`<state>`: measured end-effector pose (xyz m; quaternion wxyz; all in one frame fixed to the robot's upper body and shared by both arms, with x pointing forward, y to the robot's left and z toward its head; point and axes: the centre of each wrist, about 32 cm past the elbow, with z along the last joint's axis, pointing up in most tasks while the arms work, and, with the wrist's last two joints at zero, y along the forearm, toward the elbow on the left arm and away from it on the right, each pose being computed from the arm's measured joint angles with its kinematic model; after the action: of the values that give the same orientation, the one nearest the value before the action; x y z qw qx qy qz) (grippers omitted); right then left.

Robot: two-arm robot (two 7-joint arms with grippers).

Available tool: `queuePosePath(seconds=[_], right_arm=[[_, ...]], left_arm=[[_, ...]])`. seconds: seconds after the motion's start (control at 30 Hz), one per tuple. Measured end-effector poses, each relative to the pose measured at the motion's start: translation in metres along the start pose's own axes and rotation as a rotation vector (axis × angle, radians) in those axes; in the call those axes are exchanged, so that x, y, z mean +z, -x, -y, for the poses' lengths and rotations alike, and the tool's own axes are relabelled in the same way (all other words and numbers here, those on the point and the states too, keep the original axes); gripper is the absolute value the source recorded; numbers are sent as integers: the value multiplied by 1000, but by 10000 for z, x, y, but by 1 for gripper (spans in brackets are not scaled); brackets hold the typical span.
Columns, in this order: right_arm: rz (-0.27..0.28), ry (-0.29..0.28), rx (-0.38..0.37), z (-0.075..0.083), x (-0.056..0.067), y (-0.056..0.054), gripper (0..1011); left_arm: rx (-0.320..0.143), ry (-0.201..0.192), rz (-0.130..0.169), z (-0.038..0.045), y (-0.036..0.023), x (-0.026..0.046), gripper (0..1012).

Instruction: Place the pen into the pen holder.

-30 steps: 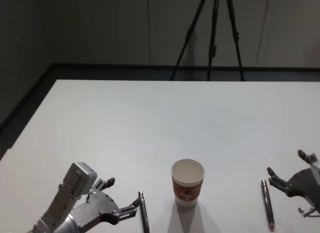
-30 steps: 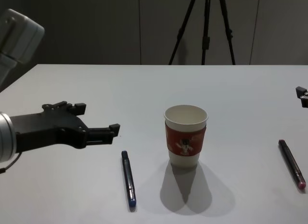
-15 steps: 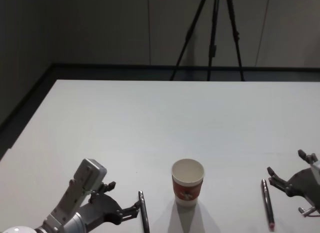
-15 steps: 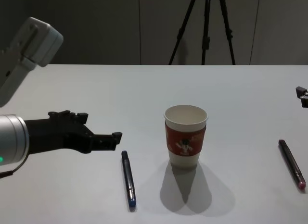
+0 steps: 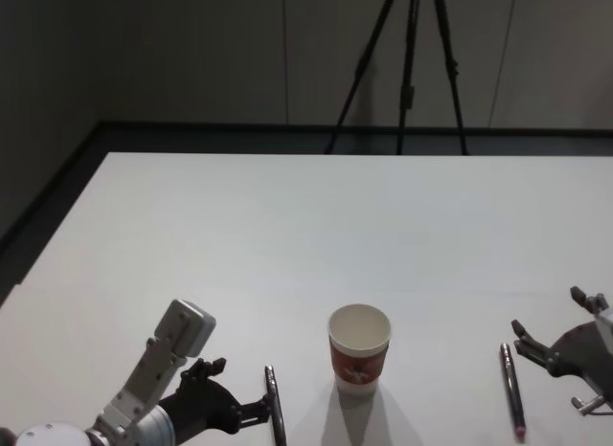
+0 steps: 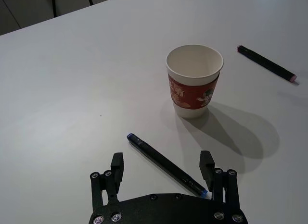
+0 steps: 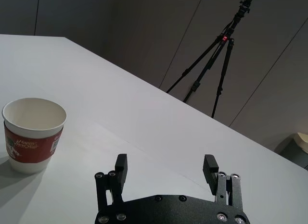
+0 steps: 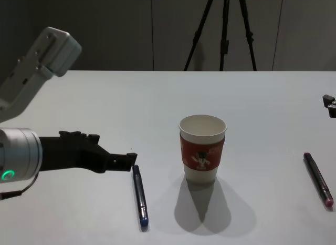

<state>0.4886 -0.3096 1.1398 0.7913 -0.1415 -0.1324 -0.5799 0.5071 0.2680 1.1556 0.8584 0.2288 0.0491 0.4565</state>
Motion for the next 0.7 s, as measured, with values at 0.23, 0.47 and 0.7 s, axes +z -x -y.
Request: queuePosePath(seconds=[0.23, 0.47, 0.7], right_arm=[[0, 0, 0, 0, 0, 0, 1001], [0, 0, 0, 0, 0, 0, 1001], [0, 0, 0, 0, 0, 0, 1001]], left_arm=[[-4, -22, -7, 64, 28, 50, 1001], [-12, -46, -15, 127, 54, 82, 1001], [-13, -78, -25, 203, 75, 107, 1001]])
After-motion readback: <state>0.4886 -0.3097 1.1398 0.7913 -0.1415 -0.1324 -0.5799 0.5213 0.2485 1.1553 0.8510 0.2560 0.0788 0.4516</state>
